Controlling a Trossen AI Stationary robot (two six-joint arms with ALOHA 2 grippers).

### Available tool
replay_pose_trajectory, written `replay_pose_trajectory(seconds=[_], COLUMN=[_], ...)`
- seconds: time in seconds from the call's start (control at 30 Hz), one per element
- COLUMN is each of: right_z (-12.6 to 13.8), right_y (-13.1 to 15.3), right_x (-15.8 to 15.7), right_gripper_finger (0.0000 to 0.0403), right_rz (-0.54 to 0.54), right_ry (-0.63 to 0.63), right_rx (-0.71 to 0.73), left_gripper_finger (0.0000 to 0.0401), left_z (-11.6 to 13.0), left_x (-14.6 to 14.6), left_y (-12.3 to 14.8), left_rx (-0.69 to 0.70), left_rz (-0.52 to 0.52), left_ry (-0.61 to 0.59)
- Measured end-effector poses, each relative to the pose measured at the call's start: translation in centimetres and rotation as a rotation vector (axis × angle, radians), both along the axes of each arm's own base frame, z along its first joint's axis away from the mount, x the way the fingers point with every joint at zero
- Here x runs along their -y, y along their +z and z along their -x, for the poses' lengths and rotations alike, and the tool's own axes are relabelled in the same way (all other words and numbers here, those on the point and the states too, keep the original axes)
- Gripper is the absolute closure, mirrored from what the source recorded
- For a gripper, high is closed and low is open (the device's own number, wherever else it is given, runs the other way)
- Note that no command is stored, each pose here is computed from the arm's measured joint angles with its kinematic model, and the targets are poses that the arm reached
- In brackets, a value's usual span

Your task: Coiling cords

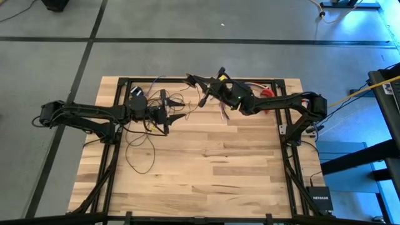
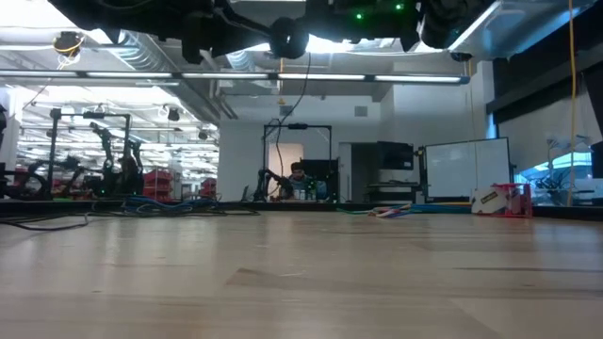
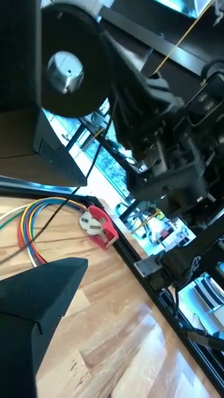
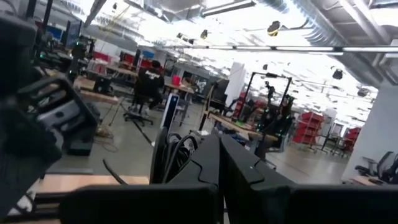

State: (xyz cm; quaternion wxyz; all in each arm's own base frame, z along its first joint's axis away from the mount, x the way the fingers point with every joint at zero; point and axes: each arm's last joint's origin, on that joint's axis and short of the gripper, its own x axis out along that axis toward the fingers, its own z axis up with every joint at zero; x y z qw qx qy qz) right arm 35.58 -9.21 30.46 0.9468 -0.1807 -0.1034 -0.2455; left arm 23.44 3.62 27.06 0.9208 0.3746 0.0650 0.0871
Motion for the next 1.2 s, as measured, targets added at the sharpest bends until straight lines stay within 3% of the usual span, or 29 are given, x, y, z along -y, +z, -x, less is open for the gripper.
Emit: replay_pose_trajectory(seconds=[0.7,0.97,1.2], right_z=[-0.2,-0.2,-0.2], right_y=[0.0,0.5,0.4], right_x=[-0.3,-0.2,0.0], right_gripper_finger=[0.0397,0.0397,0.0397], right_rz=[-0.049,-0.047,-0.024], right_ry=[0.112,0.091,0.024], right_rx=[0.015,0.033,0.000], left_gripper_finger=[0.0211,0.0211,0.0211], left_z=[0.0,-1.8,-3.5], left_x=[0.0,-0.1,-0.9], left_y=[0.0,-1.2,-3.8], left_rx=[0.004,0.033,-0.011], left_rz=[0.019,0.120,0.295], left_ry=[0.000,-0.057,0.164])
